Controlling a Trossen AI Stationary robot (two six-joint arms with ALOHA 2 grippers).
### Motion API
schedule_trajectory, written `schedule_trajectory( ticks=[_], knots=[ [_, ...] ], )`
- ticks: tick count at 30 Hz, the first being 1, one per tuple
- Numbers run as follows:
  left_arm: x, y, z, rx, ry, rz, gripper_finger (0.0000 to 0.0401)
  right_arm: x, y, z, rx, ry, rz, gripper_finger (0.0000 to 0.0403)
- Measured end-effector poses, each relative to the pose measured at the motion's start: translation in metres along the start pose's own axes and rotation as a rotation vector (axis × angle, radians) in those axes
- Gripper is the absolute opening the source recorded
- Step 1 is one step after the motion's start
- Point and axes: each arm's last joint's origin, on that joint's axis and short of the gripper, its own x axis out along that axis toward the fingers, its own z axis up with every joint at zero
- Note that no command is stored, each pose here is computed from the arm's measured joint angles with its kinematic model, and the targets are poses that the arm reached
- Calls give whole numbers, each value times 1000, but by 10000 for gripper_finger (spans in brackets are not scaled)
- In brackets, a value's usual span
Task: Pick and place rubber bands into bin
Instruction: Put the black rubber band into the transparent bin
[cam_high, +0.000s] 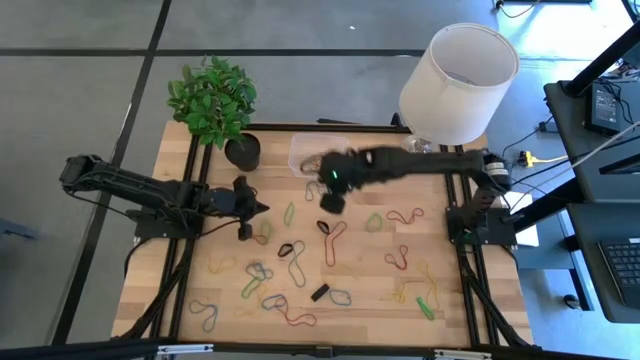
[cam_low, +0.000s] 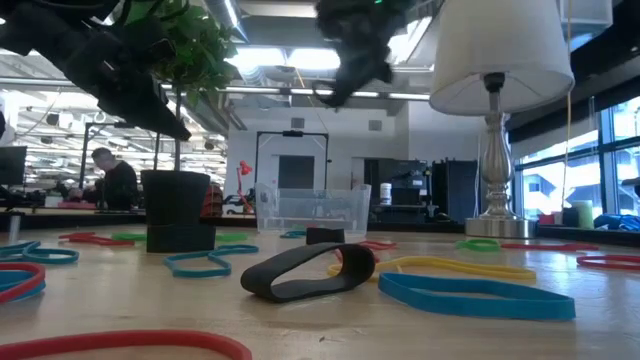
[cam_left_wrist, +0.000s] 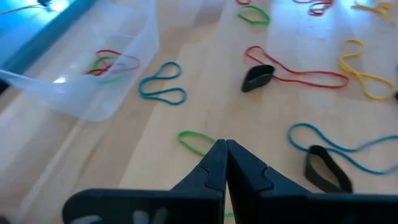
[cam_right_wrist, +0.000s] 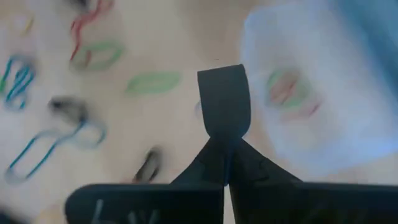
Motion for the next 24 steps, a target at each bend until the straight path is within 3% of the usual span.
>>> schedule_trajectory(
  ticks=[5, 9, 16, 24],
  knots=[
    [1, 5, 1, -31, -6, 27, 2, 26, -35, 37, -87, 18, -49, 2],
    [2, 8, 2, -51, -6, 43, 3, 60, -59, 50, -135, 88, -37, 1],
    [2, 9, 2, -98, -7, 47, 3, 126, -92, 34, -207, 330, -57, 1],
    [2, 9, 2, -125, -10, 55, 3, 157, -112, 12, -191, 517, -62, 13]
  ],
)
